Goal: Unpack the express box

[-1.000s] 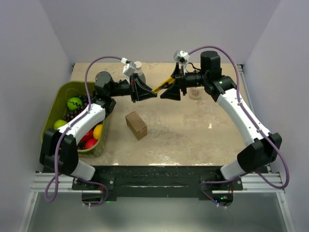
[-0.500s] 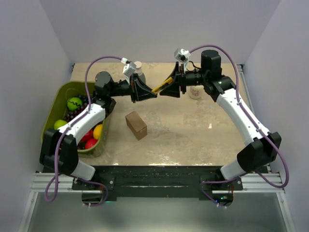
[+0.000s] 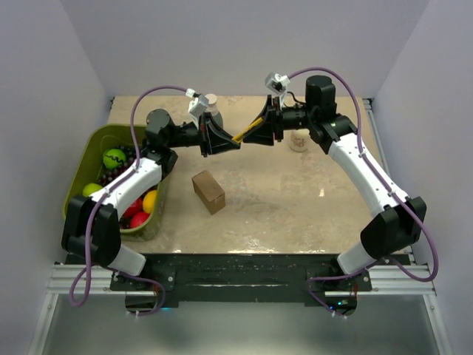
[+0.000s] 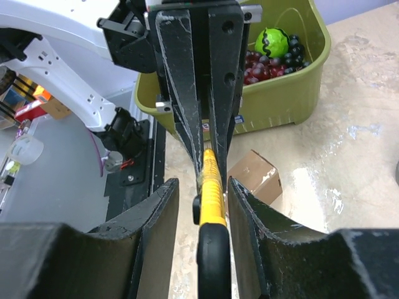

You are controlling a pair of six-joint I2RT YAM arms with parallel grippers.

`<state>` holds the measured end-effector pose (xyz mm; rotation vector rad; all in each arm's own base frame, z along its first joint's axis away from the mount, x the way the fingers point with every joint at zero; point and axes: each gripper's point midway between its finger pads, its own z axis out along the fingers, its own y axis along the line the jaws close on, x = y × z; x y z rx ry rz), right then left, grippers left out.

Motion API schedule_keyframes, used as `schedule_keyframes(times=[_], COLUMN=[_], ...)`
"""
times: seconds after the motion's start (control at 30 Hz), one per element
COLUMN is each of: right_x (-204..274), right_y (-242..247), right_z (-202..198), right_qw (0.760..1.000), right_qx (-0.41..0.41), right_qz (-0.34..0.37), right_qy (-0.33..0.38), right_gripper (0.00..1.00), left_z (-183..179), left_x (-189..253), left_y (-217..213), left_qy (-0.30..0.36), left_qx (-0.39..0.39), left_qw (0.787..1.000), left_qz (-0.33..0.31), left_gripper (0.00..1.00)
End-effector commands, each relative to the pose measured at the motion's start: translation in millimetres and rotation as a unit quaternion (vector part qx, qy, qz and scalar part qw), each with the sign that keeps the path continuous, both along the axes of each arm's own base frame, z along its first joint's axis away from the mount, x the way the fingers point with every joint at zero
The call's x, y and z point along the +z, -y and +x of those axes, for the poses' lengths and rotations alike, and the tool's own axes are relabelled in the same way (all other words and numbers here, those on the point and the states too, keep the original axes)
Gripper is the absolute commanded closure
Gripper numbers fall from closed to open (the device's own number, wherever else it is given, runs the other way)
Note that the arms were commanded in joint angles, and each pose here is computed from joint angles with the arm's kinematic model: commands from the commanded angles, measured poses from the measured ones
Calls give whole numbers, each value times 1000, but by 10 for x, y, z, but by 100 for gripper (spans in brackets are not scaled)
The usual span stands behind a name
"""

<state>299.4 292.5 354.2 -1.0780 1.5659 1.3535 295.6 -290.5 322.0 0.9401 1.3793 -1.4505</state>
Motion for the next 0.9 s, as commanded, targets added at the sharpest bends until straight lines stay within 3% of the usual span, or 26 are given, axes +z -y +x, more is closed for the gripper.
schedule_keyframes(times=[0.0,0.4,0.67,0.7,0.73,0.77,0.8,0.87], right_x=[242,116,138,138,160,182,197,251], right_y=[-40,-39,-42,-32,-7,55,118,384], right_z=[-53,-44,-63,-47,16,104,207,531], right_qw=[999,1000,999,1000,1000,999,997,977], right_qx=[19,20,25,19,-3,-37,-77,-205], right_qz=[25,14,17,13,7,-7,-18,-52], right_qy=[30,17,11,10,23,17,17,22], right_gripper=[59,67,100,100,100,100,100,100], left_z=[1,39,61,120,177,243,352,507], left_x=[66,89,46,19,-1,-31,-107,-114], left_y=[3,19,25,19,9,-10,-70,-199], left_qy=[14,14,10,7,5,5,4,32], left_qx=[-6,-7,-2,14,27,43,70,104], left_qw=[1000,1000,1000,1000,1000,999,997,993], left_qz=[-7,-9,-4,0,5,11,24,40], left_gripper=[100,100,100,100,96,84,58,38])
